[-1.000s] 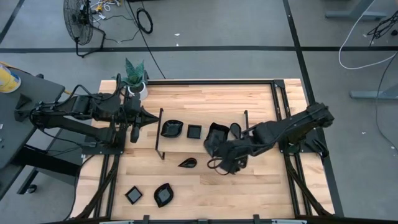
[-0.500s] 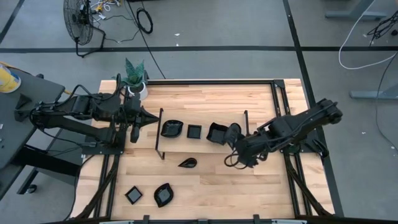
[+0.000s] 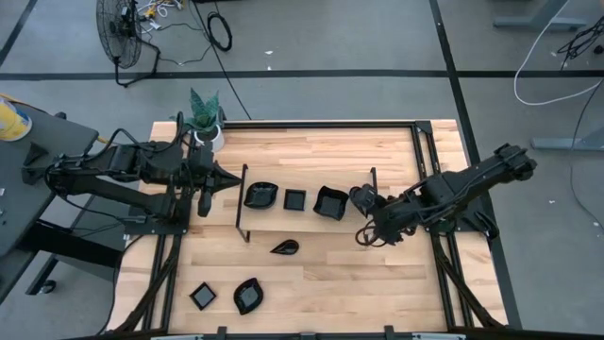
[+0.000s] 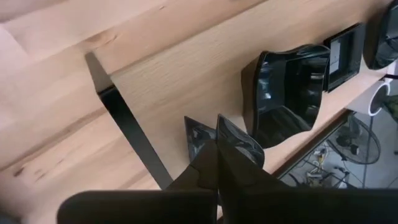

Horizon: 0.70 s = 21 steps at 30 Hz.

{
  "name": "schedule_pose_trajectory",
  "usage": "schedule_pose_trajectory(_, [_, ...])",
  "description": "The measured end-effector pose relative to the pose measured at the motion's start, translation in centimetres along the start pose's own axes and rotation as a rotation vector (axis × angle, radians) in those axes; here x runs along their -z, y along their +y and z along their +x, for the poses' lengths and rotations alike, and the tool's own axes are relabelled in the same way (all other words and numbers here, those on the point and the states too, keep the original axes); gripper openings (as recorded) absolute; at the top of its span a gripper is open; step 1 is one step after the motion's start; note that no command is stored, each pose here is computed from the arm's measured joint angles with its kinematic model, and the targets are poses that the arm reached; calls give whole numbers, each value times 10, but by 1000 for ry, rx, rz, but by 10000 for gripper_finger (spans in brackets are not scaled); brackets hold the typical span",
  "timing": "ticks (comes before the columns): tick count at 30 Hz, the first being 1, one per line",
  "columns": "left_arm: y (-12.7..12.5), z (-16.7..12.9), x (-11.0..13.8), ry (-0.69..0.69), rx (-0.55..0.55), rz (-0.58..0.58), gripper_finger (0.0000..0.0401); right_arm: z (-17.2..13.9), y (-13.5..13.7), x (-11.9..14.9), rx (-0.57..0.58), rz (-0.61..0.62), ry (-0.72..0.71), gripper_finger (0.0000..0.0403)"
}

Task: Pick & Place Mini shaped plates
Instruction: Stack the drop shaped plate on top of the drop shaped plate on the shelf

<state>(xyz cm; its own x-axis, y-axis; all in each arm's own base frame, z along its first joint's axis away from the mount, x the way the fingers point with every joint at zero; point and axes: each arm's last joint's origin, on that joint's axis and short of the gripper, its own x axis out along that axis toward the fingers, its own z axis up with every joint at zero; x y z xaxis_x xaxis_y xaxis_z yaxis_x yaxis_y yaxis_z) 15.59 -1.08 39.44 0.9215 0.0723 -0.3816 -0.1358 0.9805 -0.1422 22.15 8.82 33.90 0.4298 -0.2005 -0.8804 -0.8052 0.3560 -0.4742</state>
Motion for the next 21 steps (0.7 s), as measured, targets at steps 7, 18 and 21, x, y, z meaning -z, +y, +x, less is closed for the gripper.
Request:
schedule_pose_trajectory(7, [0, 0, 0, -3, -14, -14, 16, 12, 10, 12, 39, 90, -28, 0])
schedule_pose_trajectory(18, [1, 0, 0, -4, -18, -18, 16, 30, 4, 24, 22, 108, -26, 0])
schedule_pose_trajectory(21, [1, 0, 0, -4, -18, -20, 16, 30, 3, 25, 22, 101, -24, 0])
